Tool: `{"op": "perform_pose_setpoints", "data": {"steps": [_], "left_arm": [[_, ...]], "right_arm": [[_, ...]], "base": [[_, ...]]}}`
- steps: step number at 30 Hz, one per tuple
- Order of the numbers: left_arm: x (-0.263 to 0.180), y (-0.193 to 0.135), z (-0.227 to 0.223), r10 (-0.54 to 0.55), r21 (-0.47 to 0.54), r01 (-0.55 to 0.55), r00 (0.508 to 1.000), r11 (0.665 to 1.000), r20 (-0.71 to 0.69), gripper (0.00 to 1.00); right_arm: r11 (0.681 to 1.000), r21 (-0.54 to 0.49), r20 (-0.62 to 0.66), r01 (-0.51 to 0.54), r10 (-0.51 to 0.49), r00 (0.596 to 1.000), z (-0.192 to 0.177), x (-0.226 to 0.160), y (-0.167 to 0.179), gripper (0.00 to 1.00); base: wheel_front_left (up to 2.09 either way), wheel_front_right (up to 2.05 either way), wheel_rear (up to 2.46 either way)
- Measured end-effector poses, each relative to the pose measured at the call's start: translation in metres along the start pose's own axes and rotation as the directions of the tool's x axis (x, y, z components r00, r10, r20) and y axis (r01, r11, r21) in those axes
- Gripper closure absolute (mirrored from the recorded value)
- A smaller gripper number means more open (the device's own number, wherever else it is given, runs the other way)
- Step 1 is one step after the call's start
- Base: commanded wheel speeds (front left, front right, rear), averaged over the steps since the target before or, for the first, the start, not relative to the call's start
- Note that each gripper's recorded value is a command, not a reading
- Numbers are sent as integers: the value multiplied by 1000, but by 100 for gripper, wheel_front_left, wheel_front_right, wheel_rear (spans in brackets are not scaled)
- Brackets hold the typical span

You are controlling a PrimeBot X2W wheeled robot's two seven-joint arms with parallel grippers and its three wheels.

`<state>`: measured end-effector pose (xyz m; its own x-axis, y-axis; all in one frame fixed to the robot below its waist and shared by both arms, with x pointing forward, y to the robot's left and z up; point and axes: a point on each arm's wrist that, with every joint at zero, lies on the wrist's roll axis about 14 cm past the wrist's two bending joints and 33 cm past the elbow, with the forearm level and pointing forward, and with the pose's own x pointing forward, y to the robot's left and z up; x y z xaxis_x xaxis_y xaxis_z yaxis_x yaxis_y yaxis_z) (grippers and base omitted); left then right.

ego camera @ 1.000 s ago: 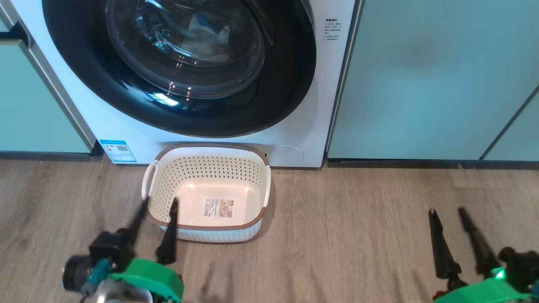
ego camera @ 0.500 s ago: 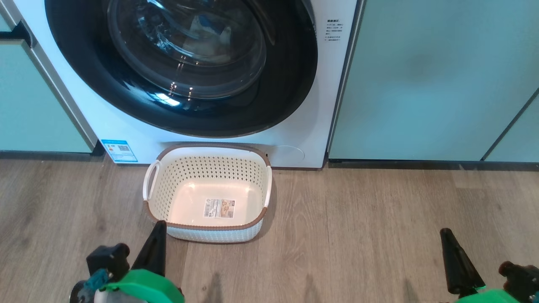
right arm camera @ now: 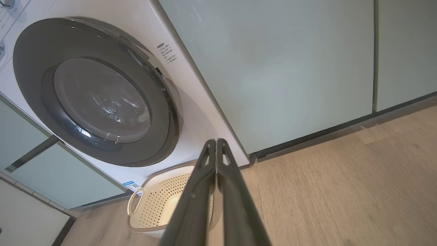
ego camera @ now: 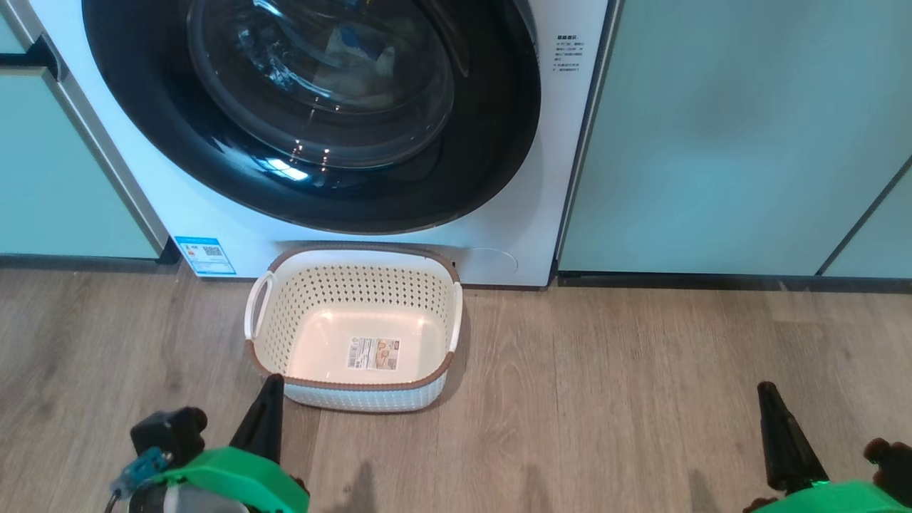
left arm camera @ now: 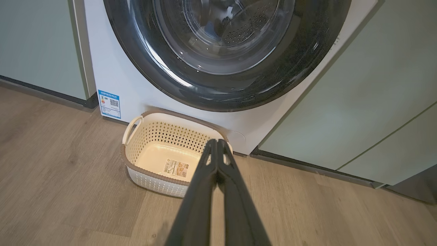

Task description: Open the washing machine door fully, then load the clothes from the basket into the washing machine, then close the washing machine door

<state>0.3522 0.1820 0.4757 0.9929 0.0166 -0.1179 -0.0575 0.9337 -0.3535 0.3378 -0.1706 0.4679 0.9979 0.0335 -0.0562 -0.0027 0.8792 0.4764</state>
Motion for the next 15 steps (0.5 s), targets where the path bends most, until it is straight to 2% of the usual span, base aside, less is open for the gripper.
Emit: {"op": "perform_pose_setpoints", "data": {"steps": [15], "left_arm": [[3, 2, -5, 3, -188, -9, 999, 982, -32, 100]], "right_arm": [[985, 171, -2, 37, -37, 999, 3, 5, -8, 100]], "base": [[0, 0, 0]]}}
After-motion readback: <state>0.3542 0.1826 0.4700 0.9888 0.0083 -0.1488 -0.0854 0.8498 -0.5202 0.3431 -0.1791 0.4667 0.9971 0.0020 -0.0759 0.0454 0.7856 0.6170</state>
